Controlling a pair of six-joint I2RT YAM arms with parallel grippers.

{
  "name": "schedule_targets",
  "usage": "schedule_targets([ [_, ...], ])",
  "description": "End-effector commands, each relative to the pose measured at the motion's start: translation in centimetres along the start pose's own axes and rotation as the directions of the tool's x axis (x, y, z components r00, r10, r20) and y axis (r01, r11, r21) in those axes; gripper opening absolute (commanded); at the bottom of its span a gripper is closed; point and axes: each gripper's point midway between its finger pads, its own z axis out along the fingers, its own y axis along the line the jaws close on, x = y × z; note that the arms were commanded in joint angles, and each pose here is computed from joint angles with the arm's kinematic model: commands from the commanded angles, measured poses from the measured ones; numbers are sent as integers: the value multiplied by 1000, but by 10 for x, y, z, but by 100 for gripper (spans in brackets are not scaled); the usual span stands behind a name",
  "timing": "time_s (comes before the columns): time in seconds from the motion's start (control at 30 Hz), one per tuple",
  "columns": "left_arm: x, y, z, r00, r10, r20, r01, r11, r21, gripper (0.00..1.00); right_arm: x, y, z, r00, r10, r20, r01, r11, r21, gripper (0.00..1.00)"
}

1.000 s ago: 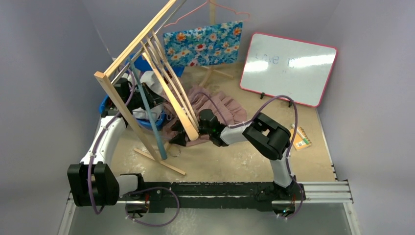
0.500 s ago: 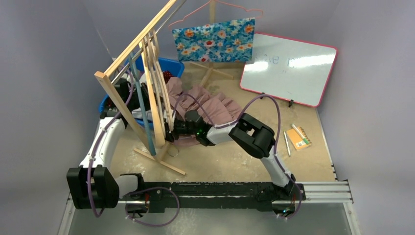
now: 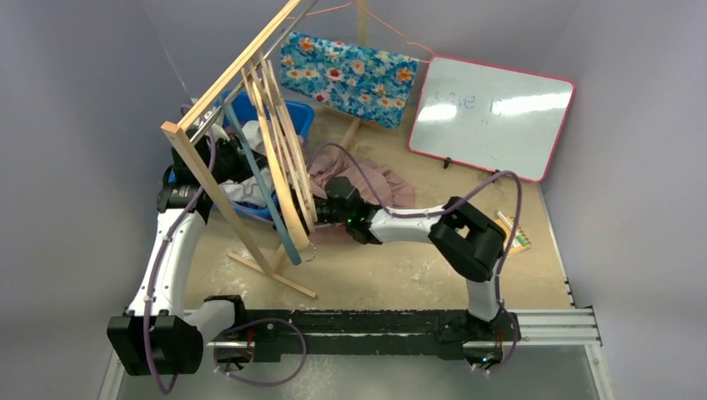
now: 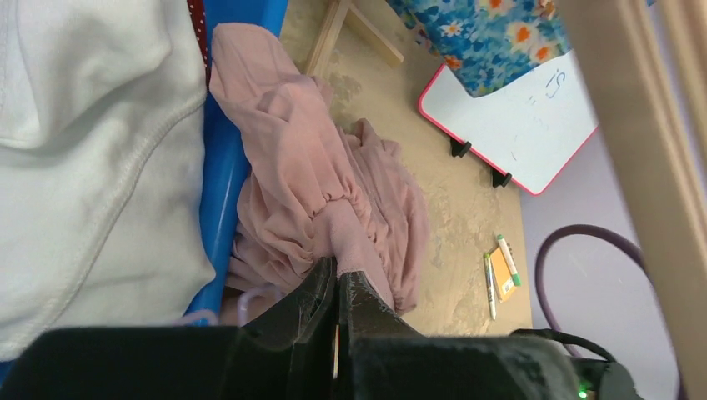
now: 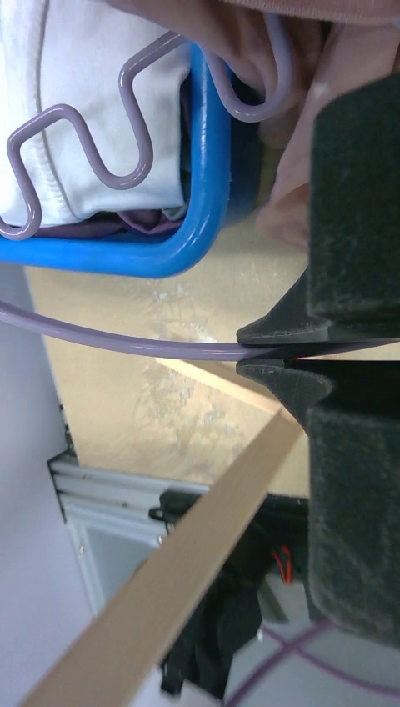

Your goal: Remove the skirt from the hanger

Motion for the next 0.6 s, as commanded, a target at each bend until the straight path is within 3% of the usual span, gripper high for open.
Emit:
schedule_targets([
  [0.0,-39,-16,-6,990,86,112,-87,996,10,0,-11,-2,-35,990,141,-5,-141,990,-9,0],
  [0.2,-39,-21,4,994,13,110,-21,997,69,0,9,1,-58,973,216,-80,-227,961,-157,0],
  [0.4,-27,-3,15,999,23,27,-23,1000,7,0,2,21,-79,992,87,-88,-107,962,-250,0],
  [0.57,-9,0,24,999,-27,-17,28,998,62,0,-3,27,-102,989,-75,-130,37,959,-279,0],
])
